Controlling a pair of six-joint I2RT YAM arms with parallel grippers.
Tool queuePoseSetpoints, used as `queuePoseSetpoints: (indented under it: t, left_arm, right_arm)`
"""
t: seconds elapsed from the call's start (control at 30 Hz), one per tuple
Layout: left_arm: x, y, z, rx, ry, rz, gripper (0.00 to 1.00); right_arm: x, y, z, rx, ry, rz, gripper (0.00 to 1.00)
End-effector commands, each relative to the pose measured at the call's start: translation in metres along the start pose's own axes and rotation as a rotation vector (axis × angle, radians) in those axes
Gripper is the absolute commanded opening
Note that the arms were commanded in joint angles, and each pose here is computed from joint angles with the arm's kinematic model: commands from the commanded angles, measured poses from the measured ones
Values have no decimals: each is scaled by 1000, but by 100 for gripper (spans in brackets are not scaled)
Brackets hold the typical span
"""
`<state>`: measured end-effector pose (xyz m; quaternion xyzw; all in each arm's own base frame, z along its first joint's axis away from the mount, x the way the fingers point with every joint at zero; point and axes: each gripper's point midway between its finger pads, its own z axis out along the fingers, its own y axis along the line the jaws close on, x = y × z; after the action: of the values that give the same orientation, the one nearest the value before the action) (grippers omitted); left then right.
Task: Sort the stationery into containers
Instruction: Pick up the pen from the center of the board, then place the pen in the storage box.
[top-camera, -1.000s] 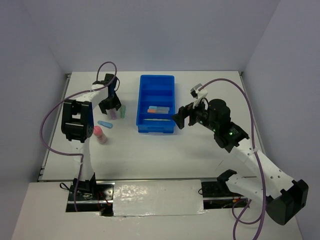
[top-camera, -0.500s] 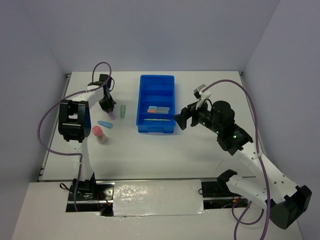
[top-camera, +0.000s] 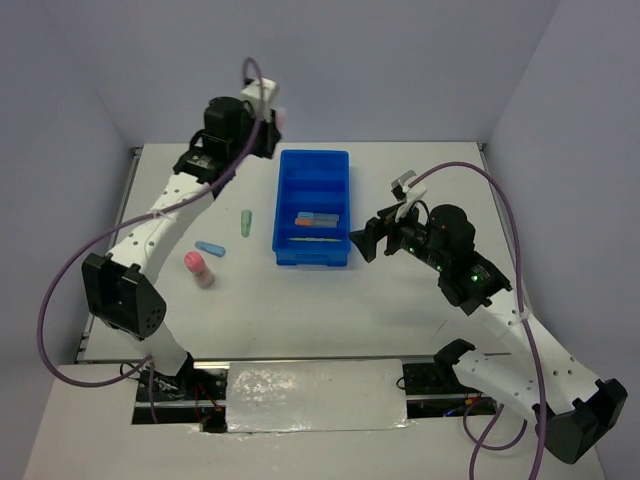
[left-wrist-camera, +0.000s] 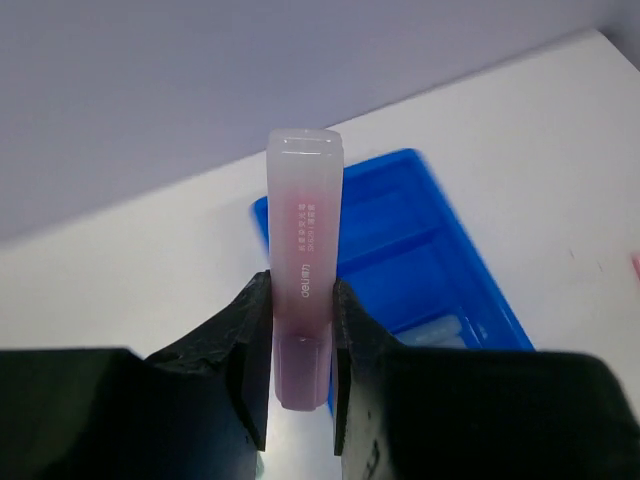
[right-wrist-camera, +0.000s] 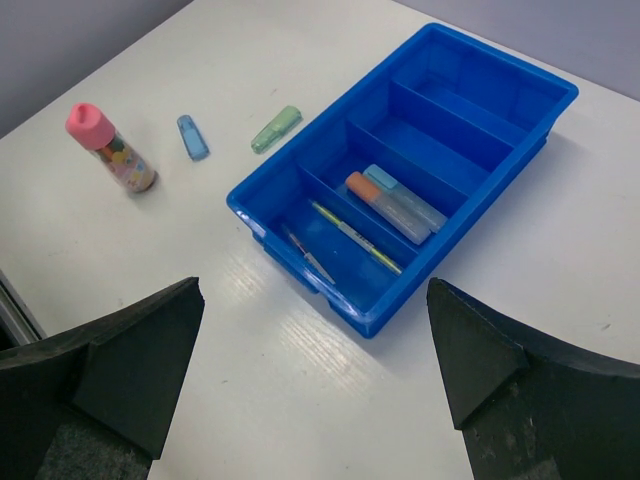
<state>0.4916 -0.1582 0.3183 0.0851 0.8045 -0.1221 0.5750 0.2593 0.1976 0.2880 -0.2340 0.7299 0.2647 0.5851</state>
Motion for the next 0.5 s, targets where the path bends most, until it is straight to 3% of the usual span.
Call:
queuePoseSetpoints:
  t: [0.0, 0.2, 0.47]
  left_arm:
    - [27, -94, 13, 348, -28, 489, 0]
    - [59, -138, 31, 594, 35, 658, 1]
    - [123, -141, 49, 697, 179, 872, 2]
  right_arm:
    - [-12, 3, -7, -8, -27, -15, 100]
    - [-22, 6, -25, -4, -56, -30, 100]
    - [-24, 11, -34, -23, -74, -34, 100]
